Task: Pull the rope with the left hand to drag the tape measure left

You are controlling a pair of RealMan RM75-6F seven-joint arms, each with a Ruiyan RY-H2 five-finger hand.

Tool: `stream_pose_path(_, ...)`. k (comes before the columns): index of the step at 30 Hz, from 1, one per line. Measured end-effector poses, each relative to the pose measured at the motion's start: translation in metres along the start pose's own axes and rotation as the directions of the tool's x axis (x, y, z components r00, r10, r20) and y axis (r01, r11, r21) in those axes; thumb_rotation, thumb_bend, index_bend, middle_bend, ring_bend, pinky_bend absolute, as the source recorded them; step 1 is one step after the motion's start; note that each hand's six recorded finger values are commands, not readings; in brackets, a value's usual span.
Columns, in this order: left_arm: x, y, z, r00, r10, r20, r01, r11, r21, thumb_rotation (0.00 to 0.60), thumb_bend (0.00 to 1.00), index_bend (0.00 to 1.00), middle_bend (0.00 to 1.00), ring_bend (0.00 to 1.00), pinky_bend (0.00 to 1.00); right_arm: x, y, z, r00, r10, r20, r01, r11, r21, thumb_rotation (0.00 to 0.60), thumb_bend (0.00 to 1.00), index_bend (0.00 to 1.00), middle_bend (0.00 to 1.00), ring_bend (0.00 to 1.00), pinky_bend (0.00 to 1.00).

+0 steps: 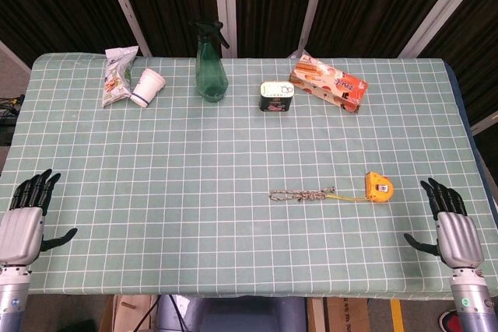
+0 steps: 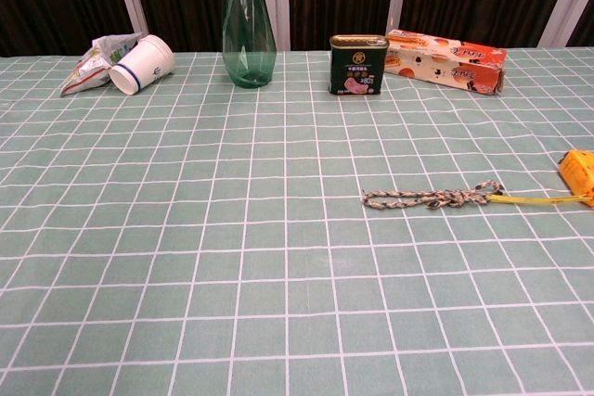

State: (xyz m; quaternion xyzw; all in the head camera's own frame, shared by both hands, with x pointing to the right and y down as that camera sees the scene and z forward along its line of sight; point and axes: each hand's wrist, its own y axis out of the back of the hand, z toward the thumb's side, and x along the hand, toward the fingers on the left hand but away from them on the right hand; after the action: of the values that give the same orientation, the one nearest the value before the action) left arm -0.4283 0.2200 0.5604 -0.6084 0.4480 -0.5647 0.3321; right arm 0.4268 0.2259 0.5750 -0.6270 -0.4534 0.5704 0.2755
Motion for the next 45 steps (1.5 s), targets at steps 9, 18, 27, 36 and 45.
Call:
stream_pose_path(9,0.003,-0.004,0.002,1.0,0.0,0.001,0.0,0.999,0.042,0.6,0.0,0.0,0.0,0.0,0.0,0.0,0.0,-0.002,1.0,0.003,0.011,-0.003,1.0,-0.01,0.6,0.18,0.0,0.0,0.0,0.0)
stream_pose_path(18,0.019,-0.003,0.026,0.996,-0.024,0.089,0.014,0.994,0.109,0.6,0.0,0.0,0.0,0.0,0.0,0.001,-0.001,0.0,1.0,0.017,0.008,-0.017,0.999,-0.027,0.6,0.18,0.0,0.0,0.0,0.0)
stream_pose_path(27,0.073,0.019,0.098,0.952,-0.067,0.298,0.015,0.985,0.174,0.6,0.06,0.06,0.0,0.0,0.0,-0.001,-0.001,-0.001,1.0,0.02,0.016,-0.019,0.999,-0.047,0.6,0.18,0.0,0.0,0.0,0.0)
stream_pose_path(36,0.128,0.019,0.193,0.856,-0.14,0.498,0.002,0.964,0.268,0.6,0.15,0.26,0.0,0.0,0.0,-0.002,0.0,-0.003,0.999,0.024,0.031,-0.022,0.998,-0.067,0.6,0.18,0.0,0.0,0.0,0.0)
stream_pose_path(45,0.153,-0.028,0.285,0.764,-0.236,0.6,0.048,0.949,0.312,0.6,0.18,0.38,0.0,0.0,0.0,-0.003,0.0,-0.004,0.999,0.031,0.042,-0.027,0.996,-0.087,0.6,0.18,0.0,0.0,0.0,0.0)
